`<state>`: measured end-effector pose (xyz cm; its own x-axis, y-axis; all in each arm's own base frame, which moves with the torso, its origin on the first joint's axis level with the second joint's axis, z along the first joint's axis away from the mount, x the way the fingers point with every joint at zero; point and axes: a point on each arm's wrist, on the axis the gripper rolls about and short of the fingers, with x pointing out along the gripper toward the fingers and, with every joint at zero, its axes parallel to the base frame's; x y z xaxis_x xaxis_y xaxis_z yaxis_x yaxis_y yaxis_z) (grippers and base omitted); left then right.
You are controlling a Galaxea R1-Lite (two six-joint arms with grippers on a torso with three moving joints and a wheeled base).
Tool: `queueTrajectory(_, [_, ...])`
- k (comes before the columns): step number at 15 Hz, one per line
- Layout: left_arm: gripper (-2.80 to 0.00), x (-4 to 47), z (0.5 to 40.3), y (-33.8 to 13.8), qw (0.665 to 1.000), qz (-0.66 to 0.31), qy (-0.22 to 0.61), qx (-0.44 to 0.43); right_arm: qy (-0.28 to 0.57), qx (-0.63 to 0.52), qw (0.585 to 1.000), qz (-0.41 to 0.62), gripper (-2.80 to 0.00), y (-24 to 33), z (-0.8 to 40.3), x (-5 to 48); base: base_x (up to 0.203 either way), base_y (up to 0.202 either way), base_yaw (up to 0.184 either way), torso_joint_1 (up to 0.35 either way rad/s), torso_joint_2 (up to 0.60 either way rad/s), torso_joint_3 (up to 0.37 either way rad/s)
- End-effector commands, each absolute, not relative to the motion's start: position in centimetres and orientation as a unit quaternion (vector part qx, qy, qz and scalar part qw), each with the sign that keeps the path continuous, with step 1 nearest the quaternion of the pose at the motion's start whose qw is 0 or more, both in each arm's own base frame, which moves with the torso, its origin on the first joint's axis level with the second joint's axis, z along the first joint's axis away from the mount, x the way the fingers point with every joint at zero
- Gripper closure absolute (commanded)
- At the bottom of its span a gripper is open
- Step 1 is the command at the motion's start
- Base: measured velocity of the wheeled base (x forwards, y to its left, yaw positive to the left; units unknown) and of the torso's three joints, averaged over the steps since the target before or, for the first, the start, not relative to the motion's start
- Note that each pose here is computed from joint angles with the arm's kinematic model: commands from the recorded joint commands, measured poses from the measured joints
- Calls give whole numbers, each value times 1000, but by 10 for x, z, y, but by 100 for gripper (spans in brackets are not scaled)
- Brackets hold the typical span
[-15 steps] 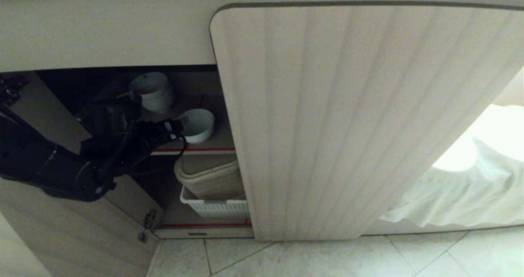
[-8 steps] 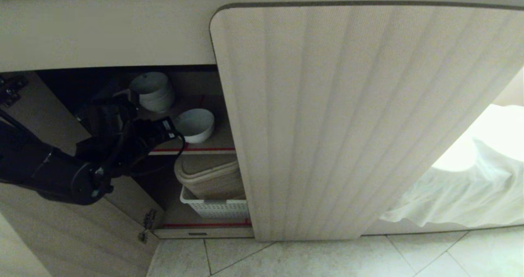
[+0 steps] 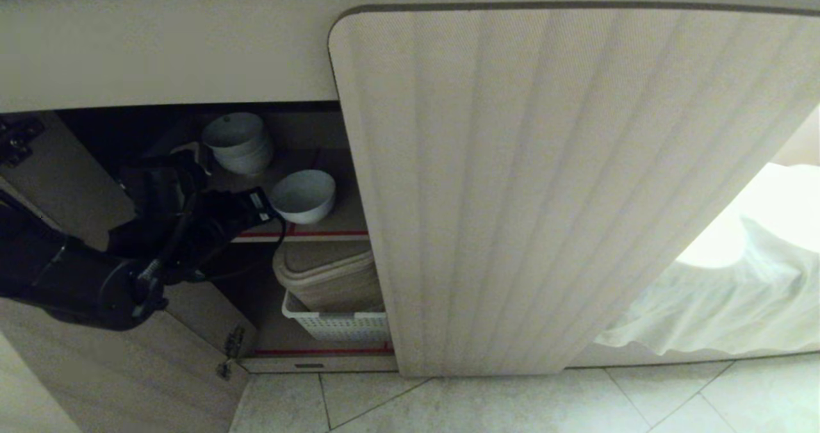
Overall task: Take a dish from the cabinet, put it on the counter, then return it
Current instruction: Close the cabinet door
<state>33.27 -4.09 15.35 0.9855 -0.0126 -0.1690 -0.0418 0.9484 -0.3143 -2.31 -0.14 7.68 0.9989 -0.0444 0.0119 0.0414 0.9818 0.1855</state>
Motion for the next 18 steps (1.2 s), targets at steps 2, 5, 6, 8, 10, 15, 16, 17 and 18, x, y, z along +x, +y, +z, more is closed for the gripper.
queueTrajectory(2, [0, 323, 157, -40, 983, 7, 82, -162, -7, 94, 995, -22, 0, -1, 77, -23, 0, 0, 0, 0, 0, 0])
queueTrajectory(5, [0, 311, 157, -38, 983, 8, 86, -161, -7, 94, 995, -22, 0, -1, 77, -23, 0, 0, 0, 0, 0, 0])
queueTrajectory(6, [0, 308, 157, -37, 983, 9, 88, -161, -7, 94, 995, -22, 0, -1, 77, -23, 0, 0, 0, 0, 0, 0])
queueTrajectory(8, [0, 300, 155, -36, 983, 9, 86, -161, -7, 94, 995, -22, 0, -1, 77, -23, 0, 0, 0, 0, 0, 0])
queueTrajectory(10, [0, 294, 152, -36, 984, 7, 77, -161, -7, 94, 995, -22, 0, -1, 77, -23, 0, 0, 0, 0, 0, 0])
queueTrajectory(15, [0, 280, 143, -32, 989, 5, 49, -140, -7, 94, 995, -22, 0, -1, 77, -23, 0, 0, 0, 0, 0, 0])
queueTrajectory(16, [0, 278, 144, -31, 989, 6, 46, -140, -7, 94, 995, -22, 0, -1, 77, -23, 0, 0, 0, 0, 0, 0])
queueTrajectory(17, [0, 275, 146, -30, 989, 6, 44, -140, -7, 94, 995, -22, 0, -1, 77, -23, 0, 0, 0, 0, 0, 0])
queueTrajectory(18, [0, 273, 145, -30, 989, 7, 46, -140, -7, 94, 995, -22, 0, -1, 77, -23, 0, 0, 0, 0, 0, 0])
